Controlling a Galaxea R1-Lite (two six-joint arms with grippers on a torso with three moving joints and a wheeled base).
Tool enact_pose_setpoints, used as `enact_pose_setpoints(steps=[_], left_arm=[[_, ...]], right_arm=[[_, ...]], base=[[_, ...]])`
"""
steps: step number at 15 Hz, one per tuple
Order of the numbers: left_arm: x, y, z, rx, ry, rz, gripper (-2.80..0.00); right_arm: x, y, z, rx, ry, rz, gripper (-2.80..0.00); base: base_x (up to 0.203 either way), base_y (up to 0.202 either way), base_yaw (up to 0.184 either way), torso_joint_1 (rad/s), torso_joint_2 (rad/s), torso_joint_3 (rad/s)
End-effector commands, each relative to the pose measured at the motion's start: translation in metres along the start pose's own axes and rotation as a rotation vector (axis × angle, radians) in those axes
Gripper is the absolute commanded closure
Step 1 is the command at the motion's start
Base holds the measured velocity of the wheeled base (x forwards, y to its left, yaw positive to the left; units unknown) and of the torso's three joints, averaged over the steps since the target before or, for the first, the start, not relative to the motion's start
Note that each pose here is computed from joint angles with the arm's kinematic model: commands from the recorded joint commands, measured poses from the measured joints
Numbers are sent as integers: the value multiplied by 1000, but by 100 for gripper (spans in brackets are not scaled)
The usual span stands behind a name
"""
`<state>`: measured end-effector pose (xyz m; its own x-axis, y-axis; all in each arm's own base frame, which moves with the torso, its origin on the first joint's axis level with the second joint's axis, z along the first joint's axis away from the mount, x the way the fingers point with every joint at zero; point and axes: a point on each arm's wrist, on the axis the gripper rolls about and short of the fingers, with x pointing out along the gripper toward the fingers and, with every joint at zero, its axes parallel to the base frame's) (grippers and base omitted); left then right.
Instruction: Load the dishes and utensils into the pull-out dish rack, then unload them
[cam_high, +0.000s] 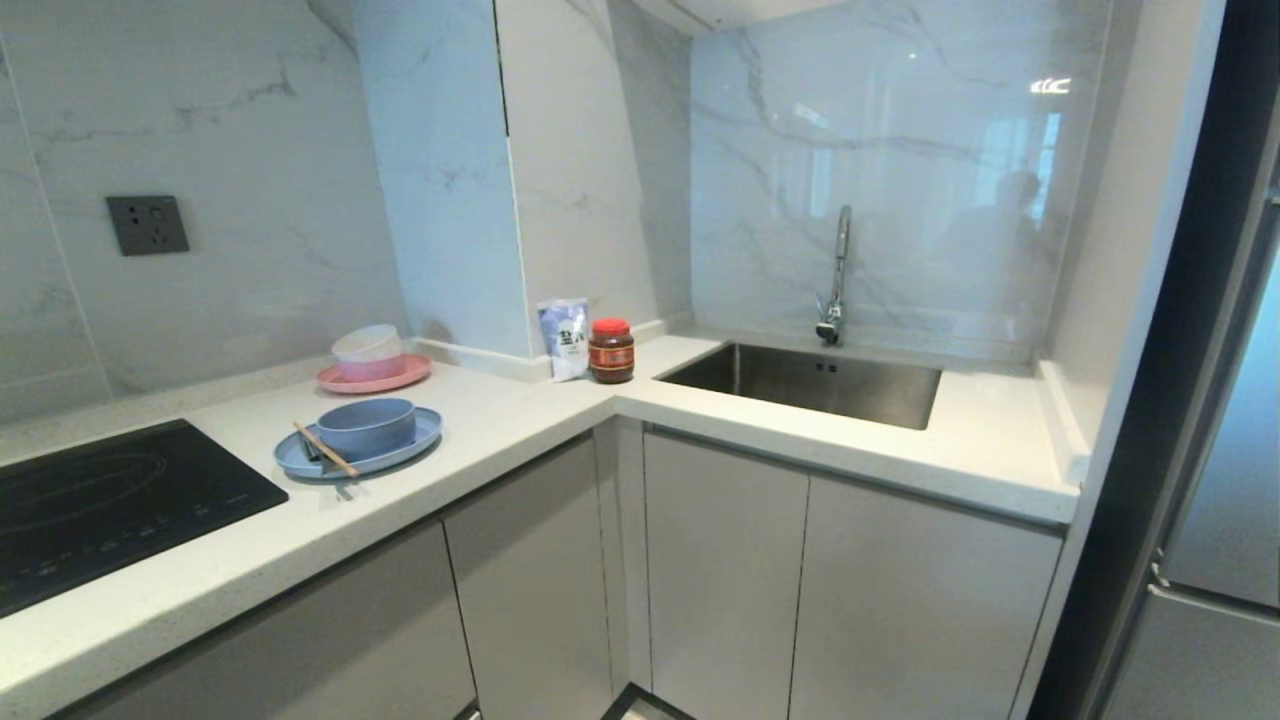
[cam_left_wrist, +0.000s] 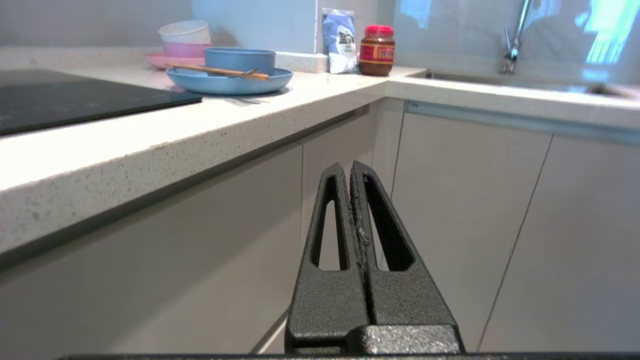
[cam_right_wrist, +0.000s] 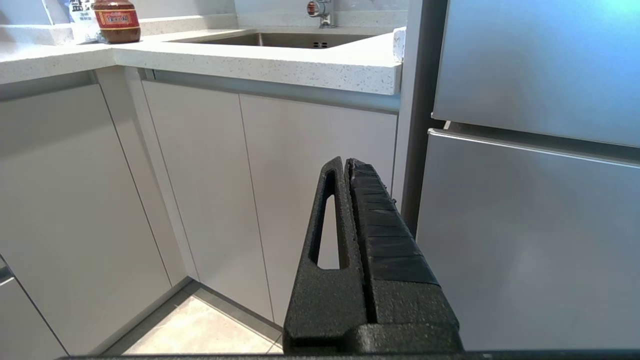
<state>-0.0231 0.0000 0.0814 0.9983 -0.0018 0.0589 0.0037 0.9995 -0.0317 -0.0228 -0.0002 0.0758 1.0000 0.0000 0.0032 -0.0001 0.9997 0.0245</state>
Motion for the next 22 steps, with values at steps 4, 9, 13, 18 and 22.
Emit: enact_pose_setpoints(steps=[4,9,13,18,22], left_arm=[[2,1,-7,-47,21,18,0],[2,1,-7,-48,21,18,0],[2,1,-7,-46,21,18,0],[2,1,-7,-46,21,18,0],[2,1,-7,-47,21,18,0]], right_arm=[[0,0,0,0,-3,1,0],[0,0,0,0,-1,2,0],[0,0,0,0,-2,1,0],[0,0,0,0,-3,0,0],[0,0,0,-1,-2,1,0]], base=[[0,0,0,0,0,0],[0,0,0,0,0,0],[0,0,0,0,0,0],[0,0,0,0,0,0],[0,0,0,0,0,0]])
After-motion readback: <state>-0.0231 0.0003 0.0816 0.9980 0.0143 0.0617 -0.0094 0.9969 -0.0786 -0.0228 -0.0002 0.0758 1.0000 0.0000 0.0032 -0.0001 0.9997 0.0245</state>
